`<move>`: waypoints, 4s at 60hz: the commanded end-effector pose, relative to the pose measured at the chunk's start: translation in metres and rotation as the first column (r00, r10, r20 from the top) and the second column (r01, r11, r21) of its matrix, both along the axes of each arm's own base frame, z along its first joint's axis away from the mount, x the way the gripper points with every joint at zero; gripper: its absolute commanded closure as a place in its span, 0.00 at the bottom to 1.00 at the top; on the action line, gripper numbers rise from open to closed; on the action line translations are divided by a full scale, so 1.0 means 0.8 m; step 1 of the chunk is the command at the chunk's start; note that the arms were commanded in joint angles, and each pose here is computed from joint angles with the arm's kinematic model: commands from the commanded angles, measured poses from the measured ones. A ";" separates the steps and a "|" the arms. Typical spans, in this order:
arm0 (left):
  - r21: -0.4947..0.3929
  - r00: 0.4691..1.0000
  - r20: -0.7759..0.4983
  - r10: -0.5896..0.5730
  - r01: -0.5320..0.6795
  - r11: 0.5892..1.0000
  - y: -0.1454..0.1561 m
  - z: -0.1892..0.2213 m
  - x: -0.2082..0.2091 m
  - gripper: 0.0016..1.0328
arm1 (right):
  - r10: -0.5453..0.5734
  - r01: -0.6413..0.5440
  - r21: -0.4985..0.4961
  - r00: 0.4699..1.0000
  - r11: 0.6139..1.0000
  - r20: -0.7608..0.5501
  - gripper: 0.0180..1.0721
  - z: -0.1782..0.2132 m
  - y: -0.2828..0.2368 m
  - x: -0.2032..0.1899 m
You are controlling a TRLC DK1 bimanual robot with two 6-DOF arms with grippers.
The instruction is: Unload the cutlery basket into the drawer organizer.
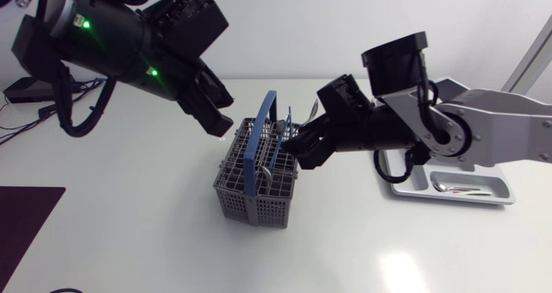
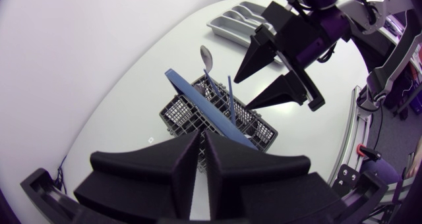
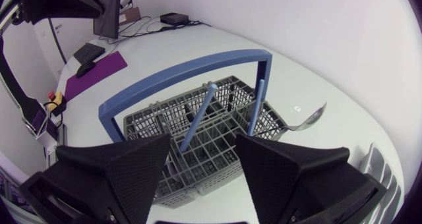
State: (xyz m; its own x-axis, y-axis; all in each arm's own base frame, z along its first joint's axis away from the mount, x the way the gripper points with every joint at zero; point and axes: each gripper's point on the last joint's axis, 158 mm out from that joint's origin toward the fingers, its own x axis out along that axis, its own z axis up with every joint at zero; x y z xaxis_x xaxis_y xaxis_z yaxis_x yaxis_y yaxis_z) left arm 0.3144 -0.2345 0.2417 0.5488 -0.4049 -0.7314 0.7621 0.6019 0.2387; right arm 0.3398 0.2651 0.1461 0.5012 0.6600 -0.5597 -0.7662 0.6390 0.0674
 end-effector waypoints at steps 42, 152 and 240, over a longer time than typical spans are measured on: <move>0.006 1.000 -0.014 -0.021 0.021 1.000 0.019 -0.009 -0.014 0.86 | 0.020 -0.019 0.010 0.999 1.000 -0.046 0.83 -0.017 0.034 0.014; -0.008 0.997 -0.017 -0.070 0.070 0.998 -0.008 -0.009 -0.028 0.86 | -0.041 0.039 0.054 0.998 0.998 0.040 0.50 -0.001 -0.036 -0.032; 0.000 0.997 -0.018 -0.074 0.074 0.997 -0.008 -0.013 -0.028 0.86 | -0.097 0.095 0.060 0.995 0.994 0.027 0.92 0.044 -0.025 0.008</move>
State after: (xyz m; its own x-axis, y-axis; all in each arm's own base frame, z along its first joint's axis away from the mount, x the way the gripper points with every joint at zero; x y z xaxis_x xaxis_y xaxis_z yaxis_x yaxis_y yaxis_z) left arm 0.2945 -0.2405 0.2399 0.5177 -0.4469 -0.7295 0.8014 0.5519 0.2306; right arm 0.3415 0.2408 0.1750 0.5754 0.6367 -0.5134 -0.7107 0.6999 0.0714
